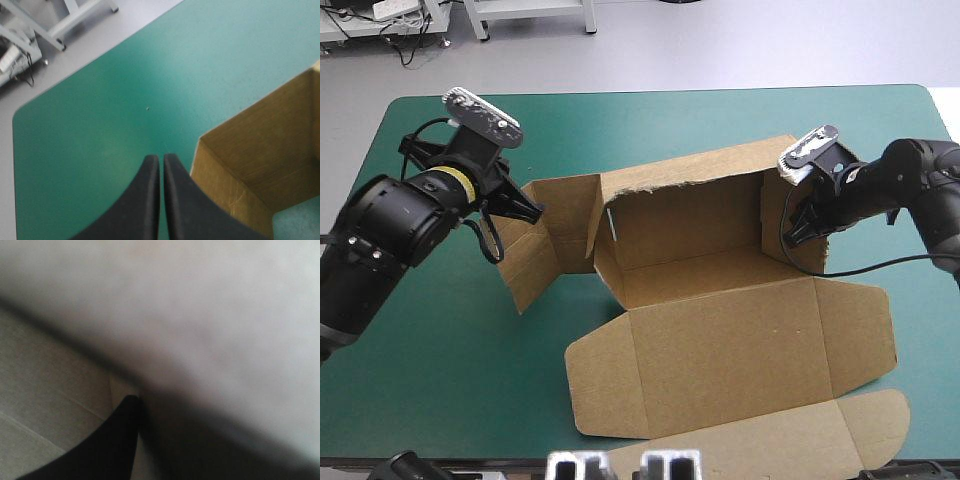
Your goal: Fold the box
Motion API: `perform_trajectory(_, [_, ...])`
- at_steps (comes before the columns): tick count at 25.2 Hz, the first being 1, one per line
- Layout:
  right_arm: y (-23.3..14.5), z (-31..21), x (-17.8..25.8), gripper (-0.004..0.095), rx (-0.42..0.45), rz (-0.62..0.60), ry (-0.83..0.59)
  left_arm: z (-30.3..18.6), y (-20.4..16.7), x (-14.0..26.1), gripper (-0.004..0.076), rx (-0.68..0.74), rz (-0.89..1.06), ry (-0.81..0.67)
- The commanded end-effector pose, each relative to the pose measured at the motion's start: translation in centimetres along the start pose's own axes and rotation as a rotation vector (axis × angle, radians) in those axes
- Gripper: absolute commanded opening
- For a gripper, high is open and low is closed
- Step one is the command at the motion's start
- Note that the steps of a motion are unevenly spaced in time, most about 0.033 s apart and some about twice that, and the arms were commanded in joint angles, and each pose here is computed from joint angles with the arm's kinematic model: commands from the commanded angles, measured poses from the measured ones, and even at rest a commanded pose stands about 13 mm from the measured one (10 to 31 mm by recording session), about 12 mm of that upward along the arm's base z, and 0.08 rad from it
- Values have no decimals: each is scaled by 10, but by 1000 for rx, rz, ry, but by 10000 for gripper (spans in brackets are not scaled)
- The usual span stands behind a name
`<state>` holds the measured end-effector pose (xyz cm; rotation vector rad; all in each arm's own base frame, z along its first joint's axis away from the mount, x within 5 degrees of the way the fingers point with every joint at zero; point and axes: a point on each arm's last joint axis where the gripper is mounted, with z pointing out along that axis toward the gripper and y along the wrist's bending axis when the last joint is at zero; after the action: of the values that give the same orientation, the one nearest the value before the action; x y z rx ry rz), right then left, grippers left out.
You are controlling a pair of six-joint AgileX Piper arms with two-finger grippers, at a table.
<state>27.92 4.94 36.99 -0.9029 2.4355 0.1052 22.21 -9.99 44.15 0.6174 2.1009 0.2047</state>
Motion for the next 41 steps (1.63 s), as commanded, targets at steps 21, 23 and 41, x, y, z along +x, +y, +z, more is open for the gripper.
perform_trajectory(21, [-59, 57, -77, 239, -48, 59, 10, -5, 46, 14, 13, 71, -227, 20])
perform_trajectory(23, [-60, 47, -83, 378, -35, 85, -26, -5, 46, 14, 13, 70, -227, 17])
perform_trajectory(41, [-77, 43, -100, 603, 99, 107, -152, -3, 50, 12, 13, 36, -208, -3])
